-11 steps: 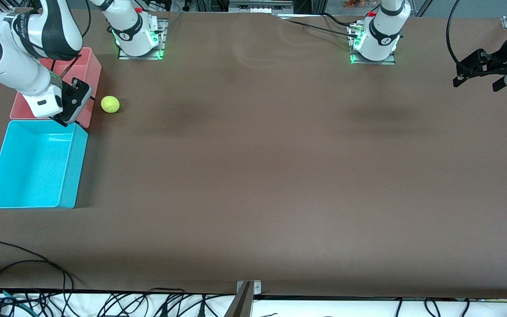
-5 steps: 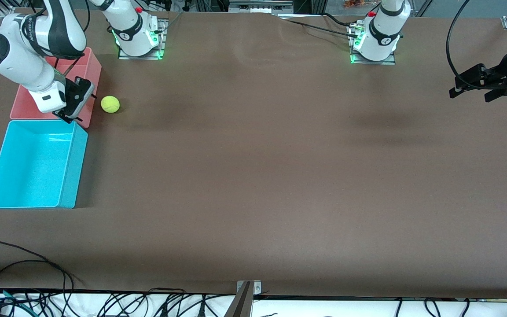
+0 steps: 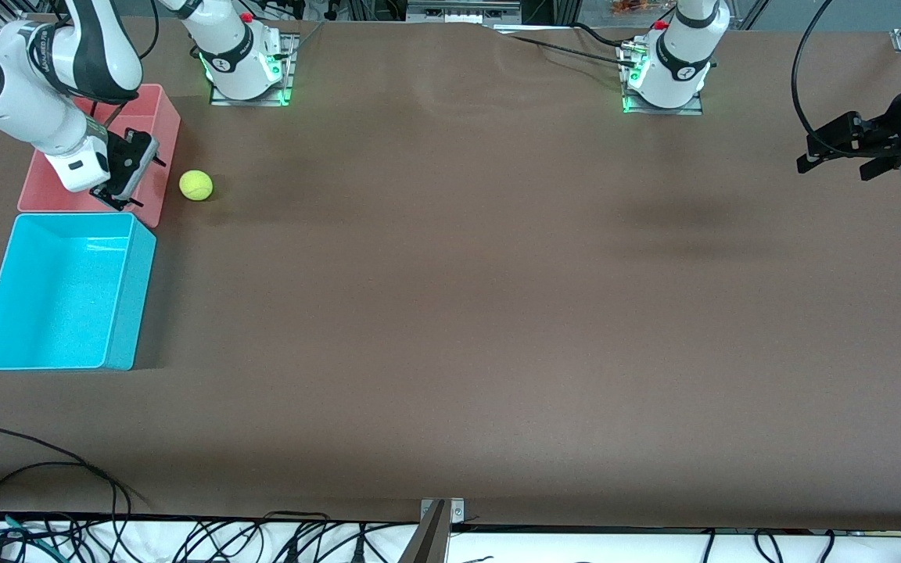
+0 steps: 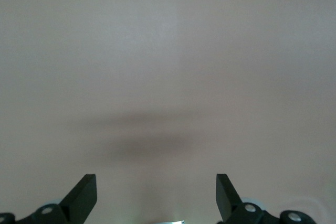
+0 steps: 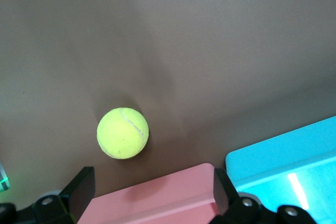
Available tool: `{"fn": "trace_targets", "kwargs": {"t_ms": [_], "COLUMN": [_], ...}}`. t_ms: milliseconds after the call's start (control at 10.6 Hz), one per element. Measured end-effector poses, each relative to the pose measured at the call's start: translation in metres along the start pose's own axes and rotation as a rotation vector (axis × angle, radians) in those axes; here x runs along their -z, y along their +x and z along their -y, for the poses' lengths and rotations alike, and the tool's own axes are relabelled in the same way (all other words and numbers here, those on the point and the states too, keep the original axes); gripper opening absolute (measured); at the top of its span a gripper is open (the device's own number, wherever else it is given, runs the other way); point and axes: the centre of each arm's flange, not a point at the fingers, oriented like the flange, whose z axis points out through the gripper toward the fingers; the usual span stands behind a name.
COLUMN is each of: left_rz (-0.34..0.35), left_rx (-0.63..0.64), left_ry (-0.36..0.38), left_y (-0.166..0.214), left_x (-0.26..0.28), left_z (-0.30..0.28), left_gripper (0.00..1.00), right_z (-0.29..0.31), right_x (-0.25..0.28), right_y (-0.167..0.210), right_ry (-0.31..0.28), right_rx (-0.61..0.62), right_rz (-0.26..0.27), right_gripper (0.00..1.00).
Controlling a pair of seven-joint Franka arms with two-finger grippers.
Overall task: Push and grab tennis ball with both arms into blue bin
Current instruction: 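Lower the right gripper over the tennis ball and close on it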
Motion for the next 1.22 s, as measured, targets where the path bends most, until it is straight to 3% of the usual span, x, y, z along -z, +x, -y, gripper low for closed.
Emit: {"fn": "trace_targets", "kwargs": {"t_ms": [376, 1222], "left_rz": [0.036, 0.034], "left_rx": [-0.053, -0.067], "left_ry": [0.144, 0.154], "left_y": [-0.001, -0.001], "left_x": [-0.006, -0.005], "left_z": [-0.022, -0.03], "left_gripper": [1.0, 1.0], "right_z": [0.01, 0.038], "right_x": [-0.011, -0.093], "right_y": [-0.001, -0.004], "right_ry": [0.007, -0.047], "right_rx": [0.003, 0.013], "right_rz": [-0.002, 0.0], "right_gripper": [1.0, 1.0]}}
